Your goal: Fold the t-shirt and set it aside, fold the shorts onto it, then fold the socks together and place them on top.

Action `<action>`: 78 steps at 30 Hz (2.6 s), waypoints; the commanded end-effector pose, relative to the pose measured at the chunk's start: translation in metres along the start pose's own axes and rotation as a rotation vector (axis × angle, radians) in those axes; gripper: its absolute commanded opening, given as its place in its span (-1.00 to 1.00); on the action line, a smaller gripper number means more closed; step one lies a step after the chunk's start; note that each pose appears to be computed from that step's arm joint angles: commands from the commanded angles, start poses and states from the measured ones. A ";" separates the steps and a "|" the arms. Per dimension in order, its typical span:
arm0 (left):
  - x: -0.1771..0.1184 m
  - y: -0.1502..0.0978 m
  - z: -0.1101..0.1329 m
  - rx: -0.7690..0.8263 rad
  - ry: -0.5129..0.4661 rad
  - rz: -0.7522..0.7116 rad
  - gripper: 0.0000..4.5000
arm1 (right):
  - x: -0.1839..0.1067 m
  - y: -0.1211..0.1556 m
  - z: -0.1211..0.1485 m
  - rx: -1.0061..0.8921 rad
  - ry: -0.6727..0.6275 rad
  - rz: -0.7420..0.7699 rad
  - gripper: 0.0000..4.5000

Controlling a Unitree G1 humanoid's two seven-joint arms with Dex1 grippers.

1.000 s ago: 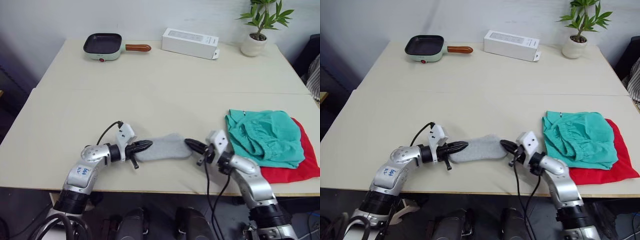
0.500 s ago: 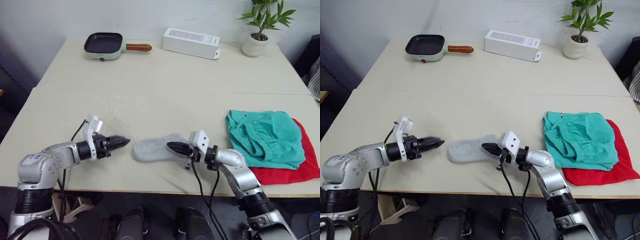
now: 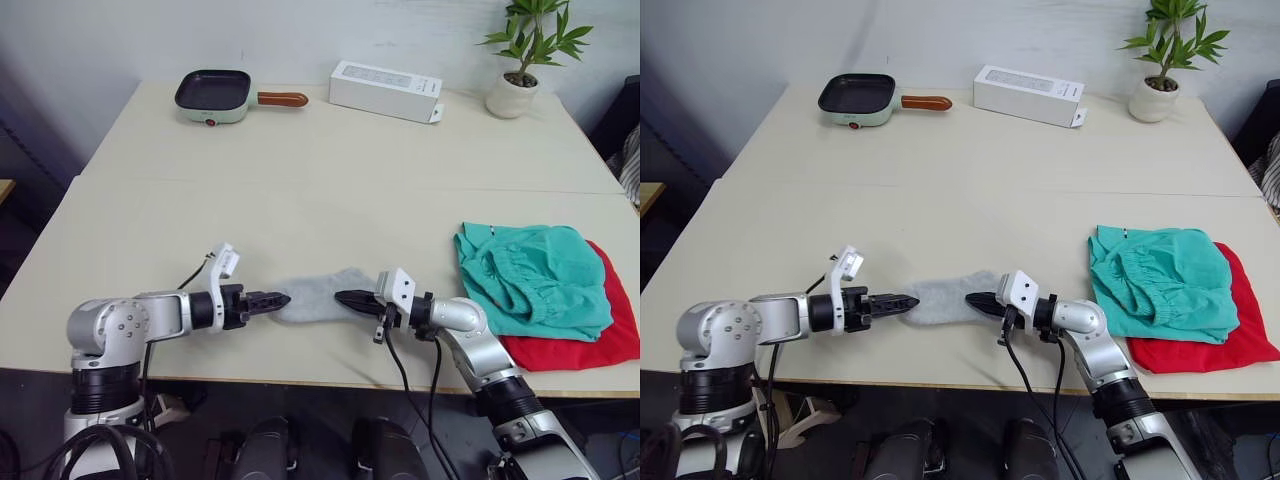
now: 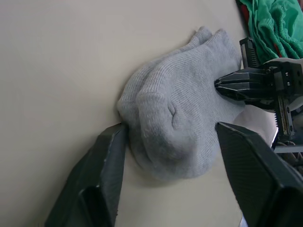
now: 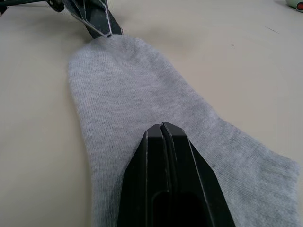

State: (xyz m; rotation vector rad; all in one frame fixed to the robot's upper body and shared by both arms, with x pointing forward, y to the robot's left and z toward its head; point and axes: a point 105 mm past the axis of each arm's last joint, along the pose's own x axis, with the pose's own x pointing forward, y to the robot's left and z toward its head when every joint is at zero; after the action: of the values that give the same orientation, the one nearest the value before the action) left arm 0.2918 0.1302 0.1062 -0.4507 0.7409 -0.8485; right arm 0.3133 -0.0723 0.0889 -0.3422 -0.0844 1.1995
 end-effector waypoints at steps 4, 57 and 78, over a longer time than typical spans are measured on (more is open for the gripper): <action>0.001 -0.023 0.009 0.096 0.058 -0.063 -0.73 | 0.003 0.003 -0.005 0.011 0.015 0.000 -1.00; 0.062 -0.075 0.037 0.872 -0.292 -0.529 0.75 | -0.124 -0.038 0.036 0.084 0.118 -0.340 -1.00; 0.103 -0.034 -0.003 0.981 -0.099 -0.323 -0.99 | -0.030 -0.028 -0.002 0.145 -0.026 -0.320 -1.00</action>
State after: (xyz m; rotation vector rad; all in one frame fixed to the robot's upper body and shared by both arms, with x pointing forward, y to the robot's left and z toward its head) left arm 0.3167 0.0208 0.0972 0.2692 0.0485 -1.3920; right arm 0.3256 -0.0980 0.1028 -0.1608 -0.0816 0.9160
